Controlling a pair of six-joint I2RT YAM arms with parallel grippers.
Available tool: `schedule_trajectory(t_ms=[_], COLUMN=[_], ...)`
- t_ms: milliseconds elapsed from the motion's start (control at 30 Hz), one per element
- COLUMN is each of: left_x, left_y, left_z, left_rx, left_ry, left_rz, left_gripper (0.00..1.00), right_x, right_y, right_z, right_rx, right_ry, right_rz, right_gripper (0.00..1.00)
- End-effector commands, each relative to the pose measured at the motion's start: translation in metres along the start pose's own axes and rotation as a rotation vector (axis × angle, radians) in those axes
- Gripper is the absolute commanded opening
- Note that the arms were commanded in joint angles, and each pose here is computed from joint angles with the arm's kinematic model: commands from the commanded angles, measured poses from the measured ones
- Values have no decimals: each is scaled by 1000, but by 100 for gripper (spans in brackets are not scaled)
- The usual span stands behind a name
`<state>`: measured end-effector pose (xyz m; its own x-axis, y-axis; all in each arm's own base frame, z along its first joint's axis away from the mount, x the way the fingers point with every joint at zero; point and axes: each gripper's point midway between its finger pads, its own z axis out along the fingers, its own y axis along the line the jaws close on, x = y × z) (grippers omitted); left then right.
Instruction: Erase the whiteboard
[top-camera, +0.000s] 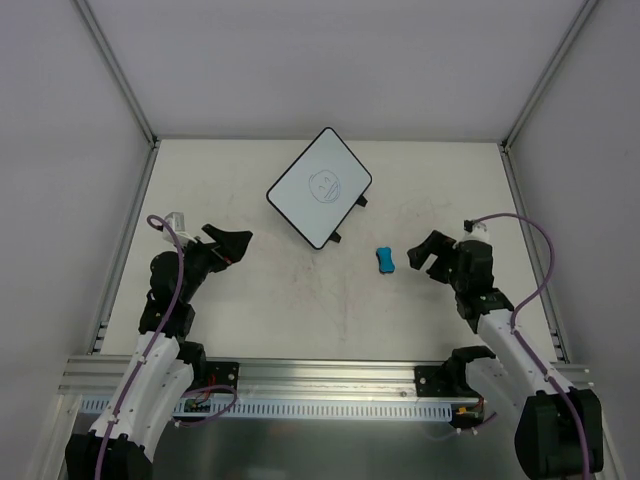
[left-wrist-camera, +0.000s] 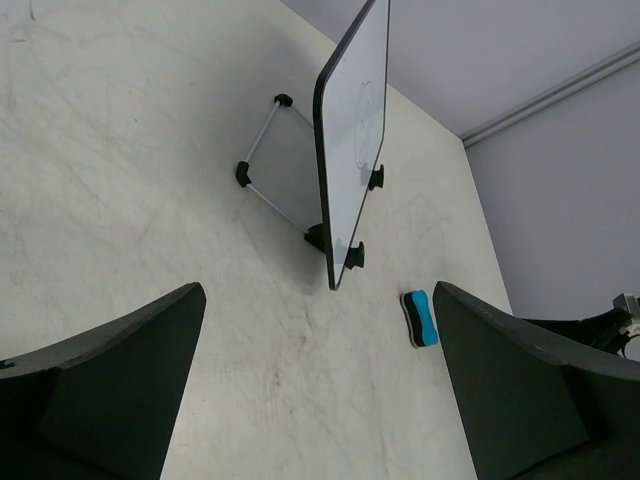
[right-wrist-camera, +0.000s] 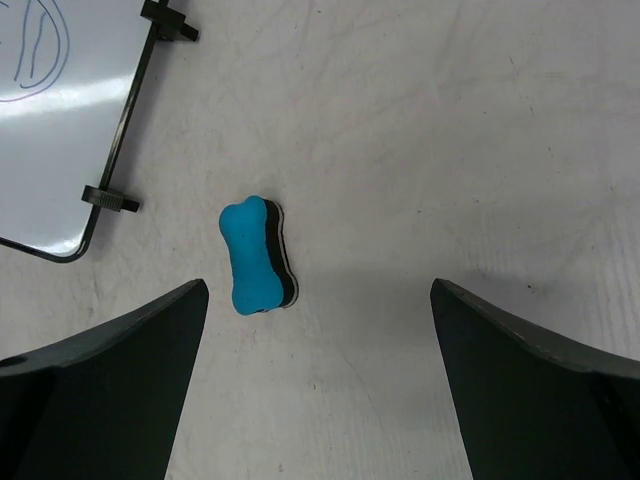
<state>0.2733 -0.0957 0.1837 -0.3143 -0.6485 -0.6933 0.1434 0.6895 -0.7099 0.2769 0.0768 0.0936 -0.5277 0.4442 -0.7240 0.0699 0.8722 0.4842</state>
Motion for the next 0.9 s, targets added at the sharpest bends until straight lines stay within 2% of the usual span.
schedule_trajectory(t_ms=[0,100,167,300,400,467,567,833,867], left_x=[1,1,1,2,3,2,1,3,4], left_y=[-7,-9,-8,-6,-6,-6,-10,-11,-12], left_z=[0,1,1,2,2,2,2,0,-1], left_rx=[49,59,60,58,58,59,73,86,88], left_ry=[5,3,1,5,8,9,13,32,32], left_rz=[39,41,44,62,72,76,89,141,140], left_gripper=[99,99,99,99,99,99,99,99,99], right_x=[-22,-19,-19,-21,-15,1,0,12,17], right_y=[10,7,21,25,28,27,37,48,48], right_z=[5,10,11,11,16,22,27,46,48], right_rx=[20,76,16,31,48,68,86,137,139], right_ry=[-44,13,29,-1,41,134,175,307,321], right_rz=[-44,-82,-114,-175,-230,-285,-345,-449,-460], right_gripper=[99,99,99,99,99,96,88,86,79])
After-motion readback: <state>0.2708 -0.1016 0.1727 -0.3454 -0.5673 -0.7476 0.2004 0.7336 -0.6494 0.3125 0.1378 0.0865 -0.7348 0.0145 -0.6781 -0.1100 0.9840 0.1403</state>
